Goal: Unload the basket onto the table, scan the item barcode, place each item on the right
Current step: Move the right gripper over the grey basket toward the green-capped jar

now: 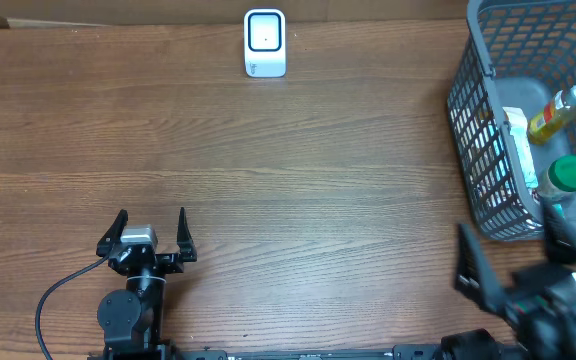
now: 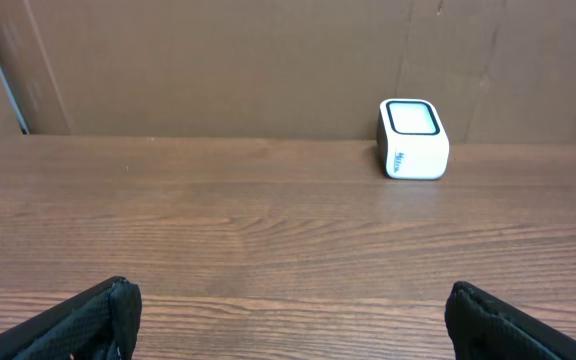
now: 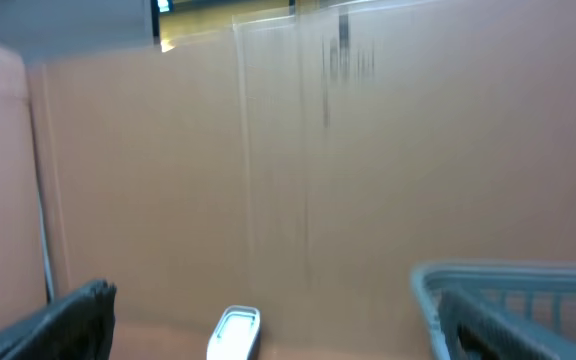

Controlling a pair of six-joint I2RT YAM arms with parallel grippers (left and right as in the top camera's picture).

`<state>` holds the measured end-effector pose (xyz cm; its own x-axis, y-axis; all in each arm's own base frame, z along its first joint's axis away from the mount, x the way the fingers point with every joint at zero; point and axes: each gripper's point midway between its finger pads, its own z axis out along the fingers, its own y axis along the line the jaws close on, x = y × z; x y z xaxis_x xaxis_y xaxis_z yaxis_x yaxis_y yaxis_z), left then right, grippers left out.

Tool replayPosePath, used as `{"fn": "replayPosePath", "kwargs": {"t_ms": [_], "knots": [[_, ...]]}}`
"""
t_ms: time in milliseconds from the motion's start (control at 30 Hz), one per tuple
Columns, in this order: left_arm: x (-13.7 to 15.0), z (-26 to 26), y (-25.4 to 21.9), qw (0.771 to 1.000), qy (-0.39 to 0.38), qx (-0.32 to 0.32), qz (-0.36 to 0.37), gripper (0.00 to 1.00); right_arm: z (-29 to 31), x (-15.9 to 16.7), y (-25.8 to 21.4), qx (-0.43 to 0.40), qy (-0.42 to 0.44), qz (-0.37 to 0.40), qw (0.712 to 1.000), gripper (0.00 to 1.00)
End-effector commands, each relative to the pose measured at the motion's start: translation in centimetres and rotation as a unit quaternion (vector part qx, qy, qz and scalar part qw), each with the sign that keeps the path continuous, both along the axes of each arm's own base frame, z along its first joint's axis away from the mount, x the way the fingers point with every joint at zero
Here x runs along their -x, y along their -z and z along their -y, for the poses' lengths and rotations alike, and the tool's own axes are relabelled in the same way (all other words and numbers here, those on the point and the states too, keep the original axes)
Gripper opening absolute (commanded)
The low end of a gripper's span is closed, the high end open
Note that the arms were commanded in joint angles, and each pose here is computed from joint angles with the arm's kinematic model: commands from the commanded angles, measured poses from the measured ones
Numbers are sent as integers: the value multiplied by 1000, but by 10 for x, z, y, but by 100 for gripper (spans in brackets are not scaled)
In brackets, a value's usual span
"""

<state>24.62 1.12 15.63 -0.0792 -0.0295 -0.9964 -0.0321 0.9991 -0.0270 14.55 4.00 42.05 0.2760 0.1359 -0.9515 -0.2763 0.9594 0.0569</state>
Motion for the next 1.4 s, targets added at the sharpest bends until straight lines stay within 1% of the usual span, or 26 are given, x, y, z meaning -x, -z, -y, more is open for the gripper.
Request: {"fn": "replayPosePath", "kwargs": {"t_ms": [0, 100, 200, 300, 400, 567, 700, 833, 1100, 1367], "knots": [[0, -3, 0, 1000, -6, -1, 2, 100, 6, 10, -51, 19, 19, 4, 1000, 100], [0, -3, 0, 1000, -6, -1, 2, 100, 8, 11, -88, 50, 30, -12, 998, 100], [0, -3, 0, 1000, -6, -1, 2, 100, 15, 6, -117, 60, 54, -50, 995, 100], [0, -3, 0, 1000, -6, -1, 2, 100, 15, -2, -138, 69, 55, -90, 992, 100], [0, -3, 0, 1000, -6, -1, 2, 100, 13, -14, -148, 79, 53, -129, 987, 100], [0, -3, 0, 1000, -6, -1, 2, 100, 8, -38, -145, 92, 50, -183, 978, 100], [0, -3, 0, 1000, -6, -1, 2, 100, 4, -59, -136, 99, 49, -207, 972, 100], [0, -3, 0, 1000, -6, -1, 2, 99, 1, -71, -125, 104, 47, -231, 966, 100], [0, -3, 0, 1000, -6, -1, 2, 99, -1, -80, -117, 108, 46, -248, 962, 100], [0, -3, 0, 1000, -6, -1, 2, 100, 1, -74, -95, 119, 43, -292, 948, 100]]}}
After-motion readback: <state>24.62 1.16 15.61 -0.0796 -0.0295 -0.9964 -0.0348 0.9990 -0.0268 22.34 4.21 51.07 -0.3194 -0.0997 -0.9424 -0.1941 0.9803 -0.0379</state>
